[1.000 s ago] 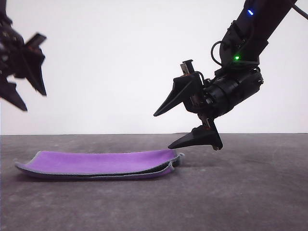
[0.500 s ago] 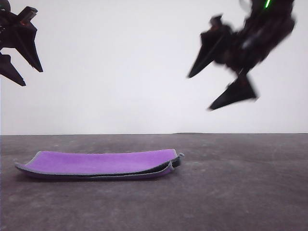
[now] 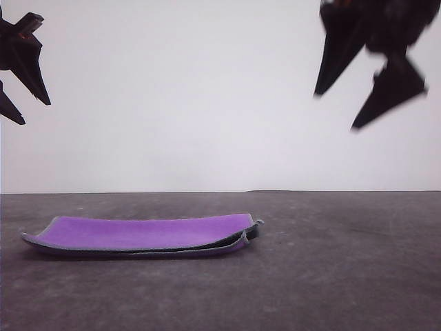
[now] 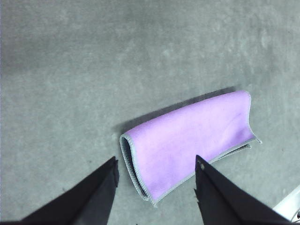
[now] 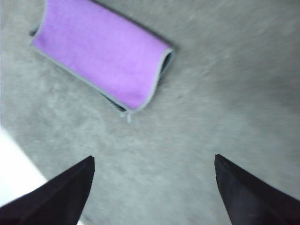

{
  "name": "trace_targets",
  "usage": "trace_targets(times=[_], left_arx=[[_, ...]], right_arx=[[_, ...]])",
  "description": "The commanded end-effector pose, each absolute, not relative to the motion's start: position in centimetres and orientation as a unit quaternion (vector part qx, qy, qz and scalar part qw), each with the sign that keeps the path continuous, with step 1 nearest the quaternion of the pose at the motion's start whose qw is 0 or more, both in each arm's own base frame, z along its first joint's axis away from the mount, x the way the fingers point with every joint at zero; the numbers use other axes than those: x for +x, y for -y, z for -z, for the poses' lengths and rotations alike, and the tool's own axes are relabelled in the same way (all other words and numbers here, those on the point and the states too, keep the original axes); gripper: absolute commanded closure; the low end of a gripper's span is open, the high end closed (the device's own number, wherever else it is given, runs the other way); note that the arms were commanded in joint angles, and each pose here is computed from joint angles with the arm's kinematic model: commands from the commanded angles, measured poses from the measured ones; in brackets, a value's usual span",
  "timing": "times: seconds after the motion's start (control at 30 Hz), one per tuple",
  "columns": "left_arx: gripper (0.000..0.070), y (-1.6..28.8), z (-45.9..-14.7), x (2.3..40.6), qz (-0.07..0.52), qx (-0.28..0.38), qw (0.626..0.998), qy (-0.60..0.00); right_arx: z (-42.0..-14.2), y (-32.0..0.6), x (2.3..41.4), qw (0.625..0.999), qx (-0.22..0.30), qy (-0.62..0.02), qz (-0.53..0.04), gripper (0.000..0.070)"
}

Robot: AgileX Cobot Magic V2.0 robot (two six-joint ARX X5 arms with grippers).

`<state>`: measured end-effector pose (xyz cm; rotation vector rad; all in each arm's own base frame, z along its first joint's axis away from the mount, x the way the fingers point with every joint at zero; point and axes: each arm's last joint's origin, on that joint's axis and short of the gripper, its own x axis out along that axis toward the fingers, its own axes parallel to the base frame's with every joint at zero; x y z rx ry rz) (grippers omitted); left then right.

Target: Fold clothes

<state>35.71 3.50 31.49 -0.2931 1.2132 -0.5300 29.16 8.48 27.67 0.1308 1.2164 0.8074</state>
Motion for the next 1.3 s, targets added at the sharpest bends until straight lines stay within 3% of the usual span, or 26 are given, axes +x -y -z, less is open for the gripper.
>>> trace_targets(times=[0.0,0.27,0.6,0.93,1.27], left_arx=[[0.0385,-3.6,-31.4,36.2,0.243,-0.136,0.78,-0.56],[0.0385,-3.6,-31.4,36.2,0.241,-0.139,0.781,-0.559],[0.0385,-3.6,-31.4,36.2,0.239,-0.142,0.781,-0.56],[0.0385,-3.6,-31.4,36.3,0.239,-0.142,0.781,-0.56],[0.0385,-3.6,-31.4,36.3,0.24,-0.143,0.782,-0.558]], right_arx=[[-25.3,-9.0,29.5,0.731,0.095,-0.564,-0.371,0.0186],[-19.6,-10.7,29.1,0.746,0.176,-0.533,-0.358,0.0187],[-17.4,-14.5,29.7,0.734,0.211,-0.526,-0.374,0.0189],[-15.1,-15.1,30.5,0.722,0.237,-0.547,-0.352,0.0193],[-13.4,-16.8,30.4,0.697,0.249,-0.565,-0.365,0.0247]])
